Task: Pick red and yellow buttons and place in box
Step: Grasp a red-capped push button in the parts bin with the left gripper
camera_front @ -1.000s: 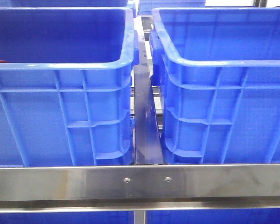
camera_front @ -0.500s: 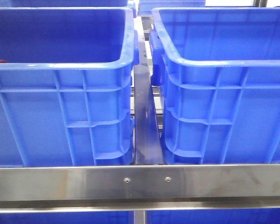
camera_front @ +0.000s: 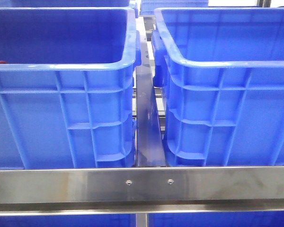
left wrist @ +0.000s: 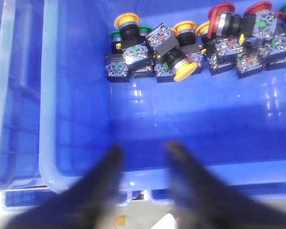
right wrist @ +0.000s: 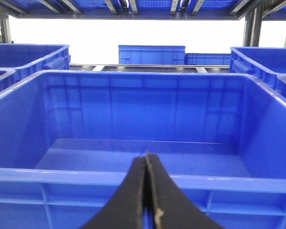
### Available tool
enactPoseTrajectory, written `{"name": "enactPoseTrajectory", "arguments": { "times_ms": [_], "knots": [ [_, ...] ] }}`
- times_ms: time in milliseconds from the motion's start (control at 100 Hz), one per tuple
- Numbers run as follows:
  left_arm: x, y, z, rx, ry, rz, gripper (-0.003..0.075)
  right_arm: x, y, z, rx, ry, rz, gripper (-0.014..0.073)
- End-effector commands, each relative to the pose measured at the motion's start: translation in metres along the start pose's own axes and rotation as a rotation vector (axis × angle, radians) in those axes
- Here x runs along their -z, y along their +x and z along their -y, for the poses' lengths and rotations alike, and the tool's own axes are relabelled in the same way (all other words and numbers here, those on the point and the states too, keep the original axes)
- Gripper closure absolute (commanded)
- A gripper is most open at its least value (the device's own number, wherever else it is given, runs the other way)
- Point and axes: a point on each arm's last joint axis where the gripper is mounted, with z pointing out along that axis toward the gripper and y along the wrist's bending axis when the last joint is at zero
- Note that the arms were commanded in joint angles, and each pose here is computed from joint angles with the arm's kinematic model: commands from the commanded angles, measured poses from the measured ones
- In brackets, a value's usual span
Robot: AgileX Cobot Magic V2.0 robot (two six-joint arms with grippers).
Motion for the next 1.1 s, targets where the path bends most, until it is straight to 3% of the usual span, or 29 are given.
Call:
{"name": "enactPoseTrajectory", "arguments": {
  "times_ms": [0, 70, 250, 410, 610, 780, 1090],
  "knots": [
    [0.009, -0.013, -0.003, -0.004, -0.010, 0.087, 0.0165, 0.002, -0.010, -0.001, 0.010, -0.009, 0.106, 0.0662],
    [0.009, -0.013, -0.003, -0.006, -0.012, 0.091, 0.0085, 0.002, -0.010, -0.001, 0.010, -0.009, 0.106, 0.0662],
    [0.008, -0.016, -0.001, -0.006, 0.000, 0.122, 0.0079, 0.002, -0.010, -0.001, 0.010, -0.009, 0.106, 0.0662],
    [-0.005, -0.029, 0.003, -0.144, 0.036, 0.091, 0.0079, 0.002, -0.010, -0.001, 0.010, -0.009, 0.106, 0.0662],
    [-0.040, -0.059, 0.017, -0.320, 0.208, -0.062, 0.0080, 0.002, -0.010, -0.001, 0.010, -0.009, 0.106, 0.0662],
    [-0.080, -0.081, 0.024, -0.550, 0.278, -0.114, 0.0079, 0.002, -0.010, -0.001, 0.010, -0.009, 0.106, 0.0662],
    [-0.130, -0.104, 0.029, -0.795, 0.260, -0.020, 0.0079, 0.002, -0.010, -0.001, 0.010, -0.009, 0.106, 0.0662]
  ]
}}
